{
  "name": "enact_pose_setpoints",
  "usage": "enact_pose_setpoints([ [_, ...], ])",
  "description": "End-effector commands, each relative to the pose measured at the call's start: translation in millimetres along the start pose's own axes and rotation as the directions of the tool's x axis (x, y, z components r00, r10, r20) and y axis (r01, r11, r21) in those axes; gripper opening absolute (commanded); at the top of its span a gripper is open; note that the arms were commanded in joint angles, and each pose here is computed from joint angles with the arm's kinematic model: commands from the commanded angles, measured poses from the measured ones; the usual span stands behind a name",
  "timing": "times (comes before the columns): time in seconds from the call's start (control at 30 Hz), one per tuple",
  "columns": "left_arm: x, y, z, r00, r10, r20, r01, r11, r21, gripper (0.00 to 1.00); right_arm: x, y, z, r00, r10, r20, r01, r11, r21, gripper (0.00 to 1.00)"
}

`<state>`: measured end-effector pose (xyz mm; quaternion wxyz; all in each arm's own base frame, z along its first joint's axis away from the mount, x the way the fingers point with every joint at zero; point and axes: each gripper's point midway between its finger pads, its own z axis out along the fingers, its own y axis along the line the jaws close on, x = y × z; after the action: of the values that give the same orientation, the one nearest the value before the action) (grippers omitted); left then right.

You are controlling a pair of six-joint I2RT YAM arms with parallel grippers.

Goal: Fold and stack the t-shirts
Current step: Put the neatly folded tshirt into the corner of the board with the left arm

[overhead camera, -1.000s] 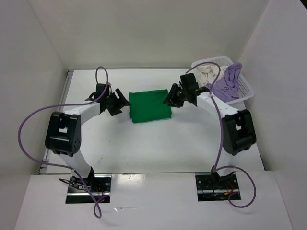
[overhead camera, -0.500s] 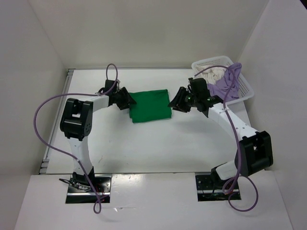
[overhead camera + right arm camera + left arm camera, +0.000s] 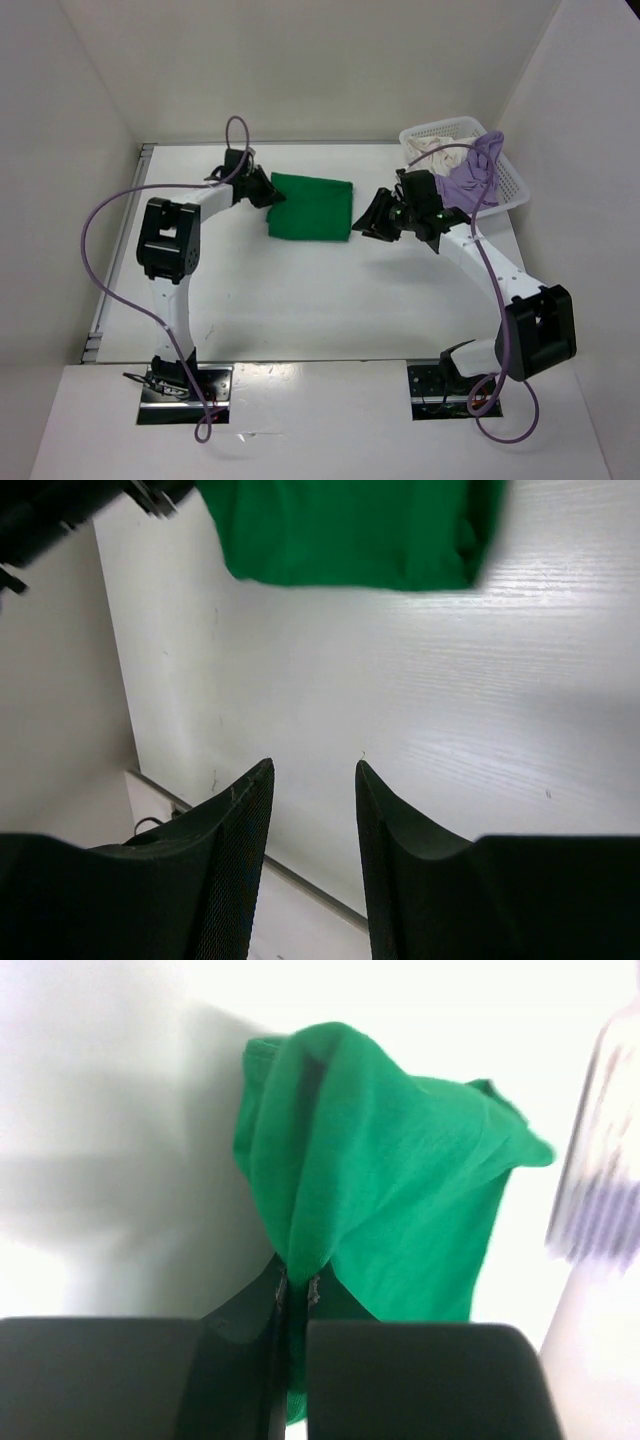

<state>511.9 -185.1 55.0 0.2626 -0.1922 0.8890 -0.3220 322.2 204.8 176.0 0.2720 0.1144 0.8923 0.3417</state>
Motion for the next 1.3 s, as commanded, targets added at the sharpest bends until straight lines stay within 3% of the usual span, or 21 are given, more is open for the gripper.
enact_pose_setpoints([
  [0.0, -83, 29, -27, 0.99, -0.031, 0.137, 0.035, 0.999, -0.03, 0.0, -1, 1, -10, 1.0, 0.0, 0.018, 0.0, 1.0, -0.02, 0.44],
  [0.1, -139, 67, -61, 0.968, -0.05, 0.246, 0.069, 0.995, -0.071, 0.0, 5, -2, -12, 1.0, -0.005, -0.001, 0.005, 1.0, -0.015, 0.45],
  [0.13, -187, 118, -101, 0.929, -0.099, 0.356, 0.145, 0.984, -0.105, 0.0, 11, -2, -15, 1.0, -0.011, -0.019, 0.011, 1.0, -0.023, 0.45],
  [0.27, -211, 157, -128, 0.892, -0.147, 0.427, 0.215, 0.97, -0.114, 0.0, 15, -1, -16, 0.999, -0.018, -0.041, 0.017, 0.999, -0.033, 0.45],
  [0.5, -248, 209, -216, 0.741, -0.176, 0.648, 0.357, 0.921, -0.158, 0.0, 21, 0, -20, 0.998, -0.029, -0.055, 0.026, 0.999, -0.045, 0.45],
  [0.57, -249, 224, -226, 0.727, -0.19, 0.659, 0.379, 0.913, -0.155, 0.14, 25, -3, -19, 0.997, -0.025, -0.068, 0.022, 0.999, -0.045, 0.45],
  [0.63, -248, 223, -222, 0.749, -0.214, 0.628, 0.373, 0.918, -0.132, 0.47, 24, -1, -22, 0.997, -0.037, -0.061, 0.034, 0.998, -0.052, 0.48],
  [0.67, -248, 220, -222, 0.755, -0.219, 0.618, 0.369, 0.921, -0.125, 0.7, 24, -1, -22, 0.997, -0.037, -0.061, 0.034, 0.998, -0.052, 0.5],
  [0.8, -229, 214, -229, 0.737, -0.253, 0.626, 0.395, 0.913, -0.096, 0.99, 16, 7, -24, 0.997, -0.054, -0.049, 0.051, 0.997, -0.062, 0.53],
  [0.97, -182, 218, -234, 0.725, -0.312, 0.614, 0.469, 0.877, -0.108, 0.99, -9, 16, -23, 0.998, -0.059, 0.008, 0.059, 0.997, -0.047, 0.54],
  [1.0, -183, 202, -250, 0.707, -0.302, 0.639, 0.452, 0.888, -0.08, 0.99, -14, 17, -23, 0.998, -0.059, 0.016, 0.059, 0.998, -0.037, 0.54],
  [1.1, -158, 188, -267, 0.694, -0.298, 0.656, 0.46, 0.884, -0.086, 0.99, -47, 23, -22, 0.995, -0.063, 0.082, 0.065, 0.998, -0.013, 0.45],
  [1.13, -155, 186, -274, 0.689, -0.277, 0.67, 0.452, 0.887, -0.097, 0.99, -70, 27, -28, 0.989, -0.057, 0.134, 0.058, 0.998, -0.006, 0.33],
  [1.27, -135, 166, -291, 0.703, -0.242, 0.668, 0.415, 0.903, -0.109, 0.99, -116, 17, -34, 0.975, -0.049, 0.217, 0.036, 0.997, 0.063, 0.03],
])
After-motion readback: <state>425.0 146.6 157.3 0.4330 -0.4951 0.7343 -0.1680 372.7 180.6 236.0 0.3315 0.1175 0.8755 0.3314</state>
